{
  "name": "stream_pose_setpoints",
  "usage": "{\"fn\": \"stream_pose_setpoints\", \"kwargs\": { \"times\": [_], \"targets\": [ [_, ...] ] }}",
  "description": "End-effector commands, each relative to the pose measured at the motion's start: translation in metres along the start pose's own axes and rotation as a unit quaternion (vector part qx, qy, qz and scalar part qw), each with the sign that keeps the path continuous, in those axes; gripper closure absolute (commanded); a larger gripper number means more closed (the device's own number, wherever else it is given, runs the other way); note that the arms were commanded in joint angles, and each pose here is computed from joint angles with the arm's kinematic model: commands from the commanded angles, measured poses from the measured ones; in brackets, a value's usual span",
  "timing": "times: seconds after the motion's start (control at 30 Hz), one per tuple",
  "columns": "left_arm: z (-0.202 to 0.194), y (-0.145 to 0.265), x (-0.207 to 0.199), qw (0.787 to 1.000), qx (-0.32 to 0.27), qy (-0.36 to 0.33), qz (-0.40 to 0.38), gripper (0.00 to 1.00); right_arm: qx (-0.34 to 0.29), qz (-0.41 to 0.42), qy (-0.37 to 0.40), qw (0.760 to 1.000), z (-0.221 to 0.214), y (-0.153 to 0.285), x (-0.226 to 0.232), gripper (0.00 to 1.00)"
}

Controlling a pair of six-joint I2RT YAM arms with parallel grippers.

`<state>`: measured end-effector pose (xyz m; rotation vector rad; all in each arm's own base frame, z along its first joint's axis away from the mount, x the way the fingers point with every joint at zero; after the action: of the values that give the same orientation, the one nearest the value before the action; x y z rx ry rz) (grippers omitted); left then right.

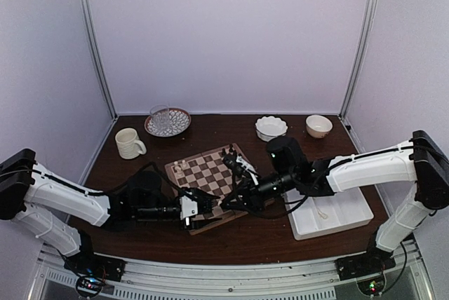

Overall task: Set up the chess pieces on the board
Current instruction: Pass from the right arm to the left

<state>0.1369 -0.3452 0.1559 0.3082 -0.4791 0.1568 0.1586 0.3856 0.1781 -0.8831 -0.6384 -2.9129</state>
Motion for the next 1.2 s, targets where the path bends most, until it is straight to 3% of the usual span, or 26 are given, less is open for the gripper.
{"fn": "stream_pose_setpoints", "kwargs": {
  "times": [0.0, 0.17, 0.37, 0.93, 1.17],
  "targets": [
    [0.0176, -0.0002, 0.0073, 0.999, -0.030, -0.010, 0.011, 0.43, -0.001, 0.012, 0.012, 1.000, 0.0015, -0.0048, 0.0030, 0.86],
    [0.0198, 0.0001, 0.0052, 0.999, -0.034, -0.012, 0.007, 0.41, 0.004, 0.015, 0.011, 1.000, -0.0002, -0.0079, 0.0027, 0.86],
    [0.0199, 0.0001, 0.0046, 0.999, -0.033, -0.015, 0.005, 0.56, 0.002, 0.019, 0.012, 1.000, 0.0007, -0.0080, 0.0049, 0.86],
    [0.0206, -0.0007, 0.0043, 0.999, -0.027, -0.022, 0.006, 0.83, -0.003, 0.026, 0.009, 1.000, 0.0024, -0.0079, 0.0078, 0.85],
    [0.0193, -0.0006, 0.0085, 0.999, -0.019, -0.016, 0.020, 0.86, -0.008, 0.014, 0.009, 1.000, 0.0030, -0.0067, 0.0053, 0.80]
  ]
}}
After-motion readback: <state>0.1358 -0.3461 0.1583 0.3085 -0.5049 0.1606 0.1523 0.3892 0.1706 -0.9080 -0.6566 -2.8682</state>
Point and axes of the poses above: each gripper's point midway between its finger pads, its own y axis back along the fingers, its own x axis along the line the jaws close on, z = x × y, the point moved 3 cm from there along y, back along the fingers, and after that the axes turned 1 degree about -y, right-handed, at the moved point
